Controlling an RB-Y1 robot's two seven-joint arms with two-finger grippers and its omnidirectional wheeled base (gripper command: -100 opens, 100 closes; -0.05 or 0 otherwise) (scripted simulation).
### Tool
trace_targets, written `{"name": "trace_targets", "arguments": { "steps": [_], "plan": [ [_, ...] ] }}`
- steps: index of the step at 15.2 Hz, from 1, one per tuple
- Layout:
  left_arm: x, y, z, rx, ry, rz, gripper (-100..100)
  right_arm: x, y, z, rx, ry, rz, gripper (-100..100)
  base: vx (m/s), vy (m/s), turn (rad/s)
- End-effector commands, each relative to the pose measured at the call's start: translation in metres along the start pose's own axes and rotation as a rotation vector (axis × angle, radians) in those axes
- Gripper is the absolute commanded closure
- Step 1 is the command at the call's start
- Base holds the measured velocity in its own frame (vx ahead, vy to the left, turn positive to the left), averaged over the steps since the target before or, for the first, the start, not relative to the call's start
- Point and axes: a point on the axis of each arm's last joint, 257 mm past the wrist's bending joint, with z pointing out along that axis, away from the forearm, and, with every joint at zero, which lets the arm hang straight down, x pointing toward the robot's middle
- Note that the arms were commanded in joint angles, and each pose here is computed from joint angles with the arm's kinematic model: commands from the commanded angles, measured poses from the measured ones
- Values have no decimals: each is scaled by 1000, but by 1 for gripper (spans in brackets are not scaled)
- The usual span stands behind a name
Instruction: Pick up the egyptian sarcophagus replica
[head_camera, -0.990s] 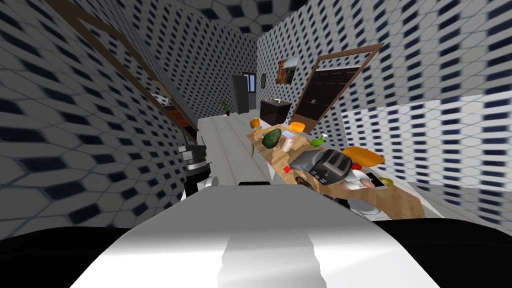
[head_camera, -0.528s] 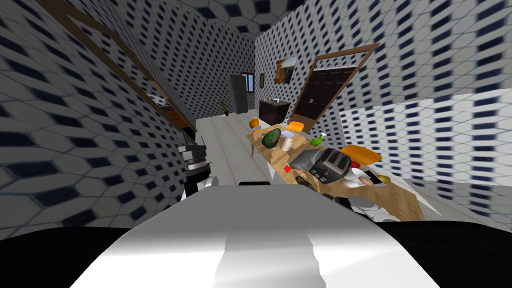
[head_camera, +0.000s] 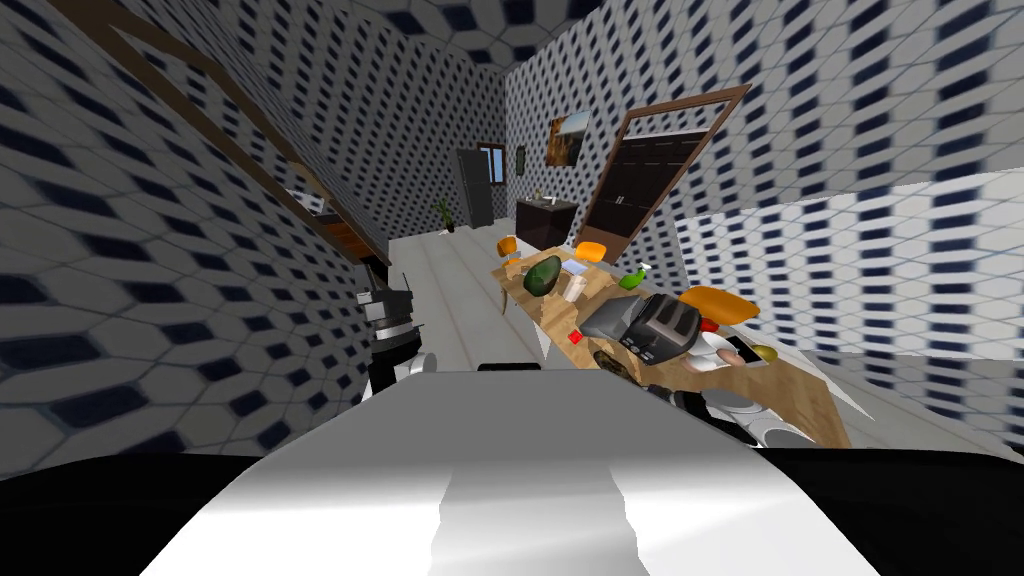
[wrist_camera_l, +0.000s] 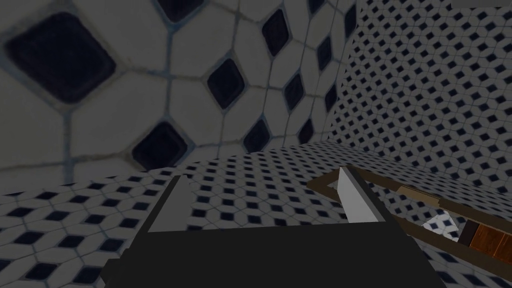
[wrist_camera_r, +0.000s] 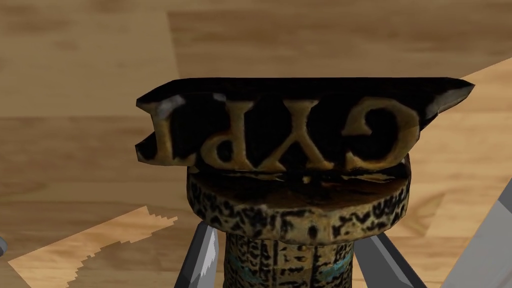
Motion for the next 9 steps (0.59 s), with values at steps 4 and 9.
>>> {"name": "trace_targets", "arguments": {
  "steps": [4,9],
  "plan": [
    [0,0,0,0,0,0,0,0,-16,-8,13,2,-12,100,8,29,-44],
    [0,0,0,0,0,0,0,2,-25,-13,23,6,-21,100,5,22,-30]
  ]
}}
